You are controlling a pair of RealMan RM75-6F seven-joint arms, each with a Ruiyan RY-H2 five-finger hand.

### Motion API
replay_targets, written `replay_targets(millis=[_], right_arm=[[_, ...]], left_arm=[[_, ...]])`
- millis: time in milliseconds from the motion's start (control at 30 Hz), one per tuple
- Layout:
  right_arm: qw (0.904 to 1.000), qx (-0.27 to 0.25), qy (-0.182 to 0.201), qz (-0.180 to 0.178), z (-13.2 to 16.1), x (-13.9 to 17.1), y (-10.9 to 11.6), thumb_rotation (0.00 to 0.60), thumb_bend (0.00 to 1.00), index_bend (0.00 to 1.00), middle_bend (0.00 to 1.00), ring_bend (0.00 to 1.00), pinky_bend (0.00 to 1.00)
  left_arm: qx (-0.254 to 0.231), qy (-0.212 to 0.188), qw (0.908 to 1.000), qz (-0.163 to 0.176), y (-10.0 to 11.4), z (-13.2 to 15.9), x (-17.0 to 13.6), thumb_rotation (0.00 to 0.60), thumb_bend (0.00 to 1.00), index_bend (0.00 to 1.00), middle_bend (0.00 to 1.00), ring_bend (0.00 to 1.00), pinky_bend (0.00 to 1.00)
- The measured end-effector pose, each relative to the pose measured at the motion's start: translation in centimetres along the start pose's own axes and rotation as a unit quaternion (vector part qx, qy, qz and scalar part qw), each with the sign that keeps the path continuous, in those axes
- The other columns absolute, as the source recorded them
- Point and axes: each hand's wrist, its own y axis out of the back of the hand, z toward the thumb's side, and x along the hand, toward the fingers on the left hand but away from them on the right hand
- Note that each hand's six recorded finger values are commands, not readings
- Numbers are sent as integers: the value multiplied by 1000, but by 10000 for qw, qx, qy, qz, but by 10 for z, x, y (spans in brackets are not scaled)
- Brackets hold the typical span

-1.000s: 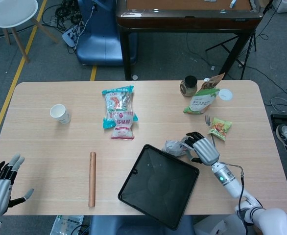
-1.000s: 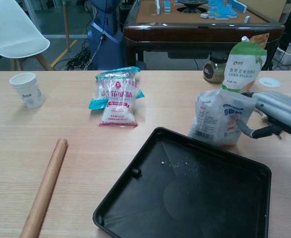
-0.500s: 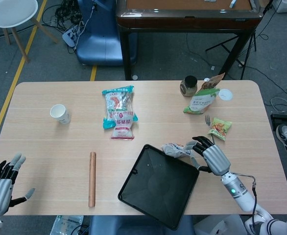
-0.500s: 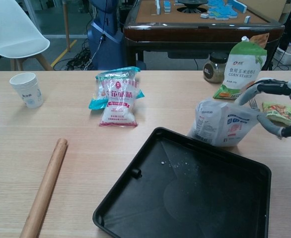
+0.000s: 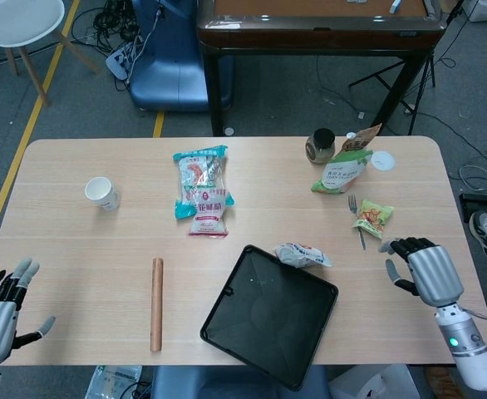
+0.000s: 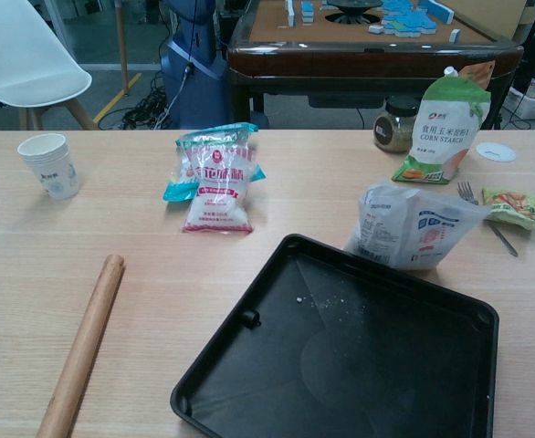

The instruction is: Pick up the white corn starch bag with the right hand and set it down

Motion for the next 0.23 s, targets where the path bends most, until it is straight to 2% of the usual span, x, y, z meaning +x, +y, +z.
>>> replay_targets(millis=[133,233], right_arm=[[9982,237,-537,89,-19,20,22,600,507,461,499,464,533],[9969,302,-721,129,-25,30,28,600,498,461,480,439,509]], left_arm=[[-2,-1,10000,10,-1,-1,0,600,193,64,48,109,11],[-4,-8,10000,34,0,0,0,600,194,64,48,109,11]])
